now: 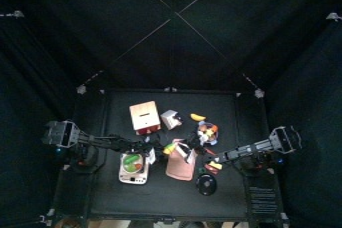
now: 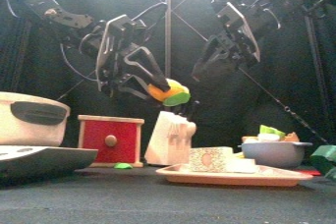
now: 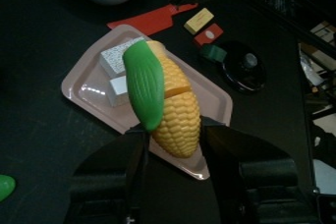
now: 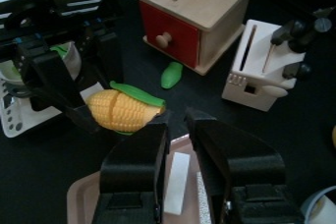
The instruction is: Peel corn husk
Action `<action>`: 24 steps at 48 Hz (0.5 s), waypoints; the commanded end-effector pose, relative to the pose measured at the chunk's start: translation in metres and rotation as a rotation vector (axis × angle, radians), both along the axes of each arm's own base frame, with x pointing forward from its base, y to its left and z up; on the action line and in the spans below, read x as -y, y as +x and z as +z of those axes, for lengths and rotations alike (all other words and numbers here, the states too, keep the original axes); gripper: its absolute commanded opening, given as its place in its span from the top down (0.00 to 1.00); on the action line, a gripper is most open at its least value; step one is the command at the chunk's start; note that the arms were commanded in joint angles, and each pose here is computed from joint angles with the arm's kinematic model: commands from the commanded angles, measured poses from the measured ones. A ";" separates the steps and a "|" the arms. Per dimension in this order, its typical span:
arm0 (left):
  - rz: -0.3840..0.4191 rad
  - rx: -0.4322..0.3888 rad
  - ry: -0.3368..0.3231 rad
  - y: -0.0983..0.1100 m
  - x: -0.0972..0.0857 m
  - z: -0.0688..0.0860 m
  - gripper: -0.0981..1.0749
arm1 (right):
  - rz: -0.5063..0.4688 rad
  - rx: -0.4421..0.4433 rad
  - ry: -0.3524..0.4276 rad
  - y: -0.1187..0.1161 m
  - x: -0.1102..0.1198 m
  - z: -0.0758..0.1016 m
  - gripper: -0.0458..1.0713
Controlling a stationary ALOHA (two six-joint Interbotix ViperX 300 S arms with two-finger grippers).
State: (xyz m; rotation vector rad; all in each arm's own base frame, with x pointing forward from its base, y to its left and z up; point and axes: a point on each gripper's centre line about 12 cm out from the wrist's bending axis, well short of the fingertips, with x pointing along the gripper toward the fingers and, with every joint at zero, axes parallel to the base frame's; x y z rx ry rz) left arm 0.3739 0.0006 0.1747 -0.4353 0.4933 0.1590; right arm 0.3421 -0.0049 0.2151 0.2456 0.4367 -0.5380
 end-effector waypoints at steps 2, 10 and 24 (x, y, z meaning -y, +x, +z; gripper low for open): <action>-0.005 0.032 0.009 0.001 0.000 0.010 0.38 | -0.002 0.034 0.022 -0.002 -0.003 0.012 0.40; -0.061 0.024 0.062 0.000 0.005 0.009 0.38 | 0.011 0.046 0.045 -0.002 -0.008 0.014 0.39; -0.300 0.020 0.304 -0.003 0.024 0.005 0.38 | 0.134 0.089 0.099 0.004 -0.021 0.029 0.19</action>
